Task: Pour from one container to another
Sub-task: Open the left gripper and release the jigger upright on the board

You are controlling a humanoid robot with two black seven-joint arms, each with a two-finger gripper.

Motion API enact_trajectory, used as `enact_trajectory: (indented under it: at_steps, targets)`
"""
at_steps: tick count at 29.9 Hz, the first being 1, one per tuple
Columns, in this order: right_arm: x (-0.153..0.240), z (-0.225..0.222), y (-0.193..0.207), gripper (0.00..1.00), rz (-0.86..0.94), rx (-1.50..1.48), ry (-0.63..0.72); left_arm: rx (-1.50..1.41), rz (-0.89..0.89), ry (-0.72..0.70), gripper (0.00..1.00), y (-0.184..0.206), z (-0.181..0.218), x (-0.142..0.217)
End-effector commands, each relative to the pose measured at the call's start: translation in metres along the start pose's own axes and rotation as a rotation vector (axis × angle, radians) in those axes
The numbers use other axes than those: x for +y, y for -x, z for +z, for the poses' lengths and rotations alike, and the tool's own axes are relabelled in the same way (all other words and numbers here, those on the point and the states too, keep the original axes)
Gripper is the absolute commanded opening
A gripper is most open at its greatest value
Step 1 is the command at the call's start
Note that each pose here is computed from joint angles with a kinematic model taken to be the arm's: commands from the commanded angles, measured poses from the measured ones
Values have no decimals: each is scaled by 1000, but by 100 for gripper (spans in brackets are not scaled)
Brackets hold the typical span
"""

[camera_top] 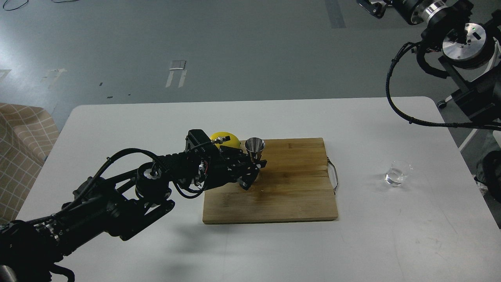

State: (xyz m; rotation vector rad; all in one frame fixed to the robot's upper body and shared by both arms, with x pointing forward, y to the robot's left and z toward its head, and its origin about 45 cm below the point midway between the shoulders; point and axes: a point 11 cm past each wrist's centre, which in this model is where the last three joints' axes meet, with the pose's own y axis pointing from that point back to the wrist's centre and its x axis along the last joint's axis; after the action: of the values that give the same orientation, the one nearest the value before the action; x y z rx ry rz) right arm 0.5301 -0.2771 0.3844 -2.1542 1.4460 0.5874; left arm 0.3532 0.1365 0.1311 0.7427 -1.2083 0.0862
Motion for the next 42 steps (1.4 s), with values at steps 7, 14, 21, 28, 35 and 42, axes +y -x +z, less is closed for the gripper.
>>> enact_trajectory:
  at_steps: [7, 14, 21, 28, 35, 42]
  targets:
    - [0, 0, 0, 100, 1, 0, -2, 6, 46, -5, 45, 2, 1, 2]
    - [0, 0, 0, 100, 1, -1, -3, -5, 77, -7, 69, -1, 0, 3]
    - [0, 0, 0, 100, 1, 0, -3, -13, 93, -4, 83, -3, 0, 3]
    - [1, 1, -1, 100, 2, -1, -1, -16, 89, 38, 96, 4, 1, 12]
    - [1, 0, -2, 100, 4, 1, -2, -22, 59, 59, 98, 16, -5, 36]
    - [5, -6, -8, 100, 15, 9, -7, -31, 14, -4, 98, 34, -27, 70]
